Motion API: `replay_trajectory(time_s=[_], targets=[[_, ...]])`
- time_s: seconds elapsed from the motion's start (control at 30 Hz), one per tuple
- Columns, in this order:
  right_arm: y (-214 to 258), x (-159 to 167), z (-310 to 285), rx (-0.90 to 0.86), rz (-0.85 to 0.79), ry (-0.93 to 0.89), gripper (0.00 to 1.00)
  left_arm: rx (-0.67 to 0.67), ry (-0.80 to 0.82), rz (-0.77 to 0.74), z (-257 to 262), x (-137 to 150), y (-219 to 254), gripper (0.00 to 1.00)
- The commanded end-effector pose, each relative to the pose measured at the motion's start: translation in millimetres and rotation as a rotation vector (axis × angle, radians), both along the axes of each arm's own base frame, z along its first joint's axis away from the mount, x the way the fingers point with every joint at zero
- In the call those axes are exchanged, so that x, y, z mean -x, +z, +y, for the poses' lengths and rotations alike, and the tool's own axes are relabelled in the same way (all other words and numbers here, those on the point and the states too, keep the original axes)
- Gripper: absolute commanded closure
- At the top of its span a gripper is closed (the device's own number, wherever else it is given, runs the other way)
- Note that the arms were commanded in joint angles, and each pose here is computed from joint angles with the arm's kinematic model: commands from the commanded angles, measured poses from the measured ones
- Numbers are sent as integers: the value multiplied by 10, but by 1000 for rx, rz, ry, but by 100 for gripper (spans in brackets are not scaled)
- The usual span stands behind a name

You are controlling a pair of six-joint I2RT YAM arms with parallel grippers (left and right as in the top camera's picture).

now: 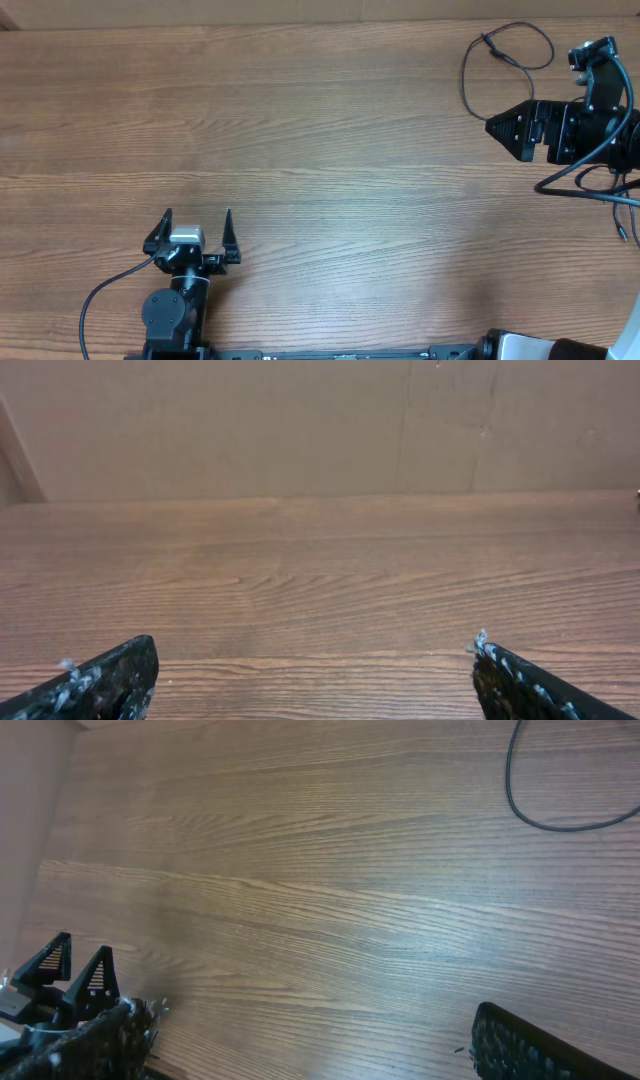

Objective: Untangle cables

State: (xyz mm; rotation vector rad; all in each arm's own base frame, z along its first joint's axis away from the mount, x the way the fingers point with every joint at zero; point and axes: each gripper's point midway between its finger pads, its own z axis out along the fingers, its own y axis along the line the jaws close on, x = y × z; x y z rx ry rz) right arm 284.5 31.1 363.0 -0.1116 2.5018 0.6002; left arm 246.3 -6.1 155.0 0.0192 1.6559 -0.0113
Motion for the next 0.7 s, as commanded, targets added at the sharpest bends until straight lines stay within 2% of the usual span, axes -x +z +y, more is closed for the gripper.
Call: replay_trajectory(time_s=[0.0,0.43,0.67], targets=[[10,-8,15,-11,-2,3,0,11,-10,-7,-19,3,7,0],[10,-8,15,-11,-2,3,0,11,-10,-7,-19,3,7,0],[-146,-10,-341,189,39,-95,0,11,-10,-7,-19,3,7,0]])
